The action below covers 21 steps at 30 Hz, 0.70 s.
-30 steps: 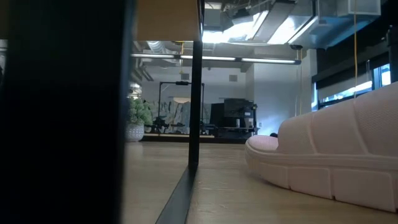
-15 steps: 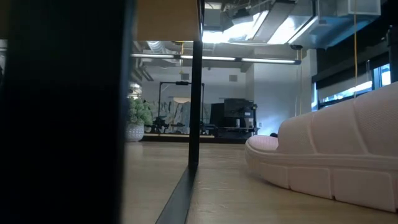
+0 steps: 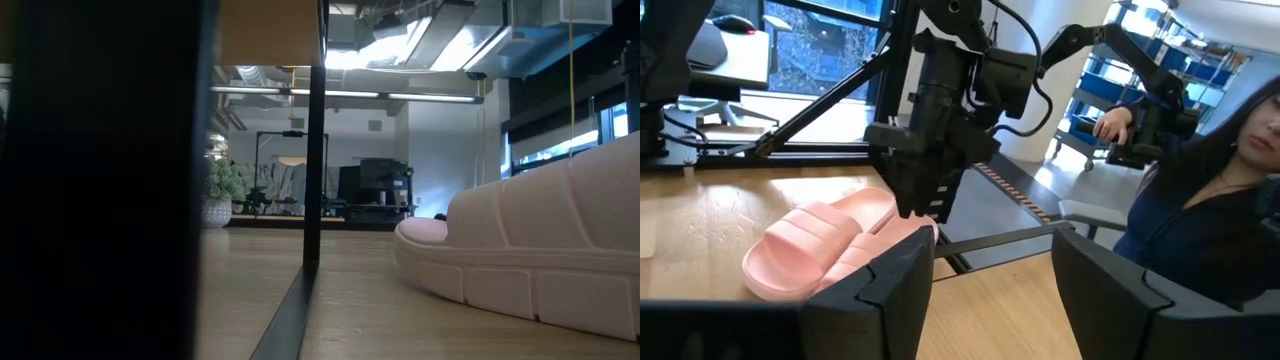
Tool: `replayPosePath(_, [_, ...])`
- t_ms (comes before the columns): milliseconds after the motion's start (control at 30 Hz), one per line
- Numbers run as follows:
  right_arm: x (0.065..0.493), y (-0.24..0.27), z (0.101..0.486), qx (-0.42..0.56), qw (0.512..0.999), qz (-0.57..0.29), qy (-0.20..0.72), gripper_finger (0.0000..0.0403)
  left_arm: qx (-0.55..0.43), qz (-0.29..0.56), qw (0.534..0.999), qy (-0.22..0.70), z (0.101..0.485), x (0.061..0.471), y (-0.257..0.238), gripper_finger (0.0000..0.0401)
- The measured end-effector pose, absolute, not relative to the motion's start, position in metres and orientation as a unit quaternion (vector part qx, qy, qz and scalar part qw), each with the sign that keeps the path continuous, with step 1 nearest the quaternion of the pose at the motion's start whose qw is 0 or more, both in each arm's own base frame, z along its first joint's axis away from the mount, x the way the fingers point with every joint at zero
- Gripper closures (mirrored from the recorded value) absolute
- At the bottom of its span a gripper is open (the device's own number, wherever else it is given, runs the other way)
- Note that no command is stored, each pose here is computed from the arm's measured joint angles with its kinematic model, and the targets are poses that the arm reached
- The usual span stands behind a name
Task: Pick and place slides into the shelf
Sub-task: Put the left pink slipper on the shelf
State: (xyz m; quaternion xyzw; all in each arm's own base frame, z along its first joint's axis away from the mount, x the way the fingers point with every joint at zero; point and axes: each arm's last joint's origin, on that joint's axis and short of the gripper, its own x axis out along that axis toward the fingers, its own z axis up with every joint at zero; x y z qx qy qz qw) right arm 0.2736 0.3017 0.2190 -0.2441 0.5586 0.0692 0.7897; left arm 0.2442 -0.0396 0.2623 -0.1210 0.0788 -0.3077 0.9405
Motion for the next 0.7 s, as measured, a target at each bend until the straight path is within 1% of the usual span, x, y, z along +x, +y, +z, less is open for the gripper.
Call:
replayPosePath(200, [0.274,0.301,0.218,-0.317,0.764,0.114,0.55,0.0226,-0.117,-0.308,0.941,0.079,0.262,0.244,-0.04,0.0206])
replayPosePath(300, [0.276,0.3,0.211,-0.352,0.756,0.094,0.544,0.0226,-0.118,-0.307,0.941,0.084,0.261,0.244,-0.04,0.0206])
replayPosePath(500, [0.284,0.298,0.192,-0.37,0.739,0.077,0.557,0.0226,-0.122,-0.304,0.939,0.105,0.257,0.244,-0.04,0.0206])
replayPosePath(700, [0.29,0.29,0.174,-0.38,0.719,0.028,0.582,0.0226,-0.123,-0.304,0.939,0.108,0.257,0.243,-0.04,0.0206])
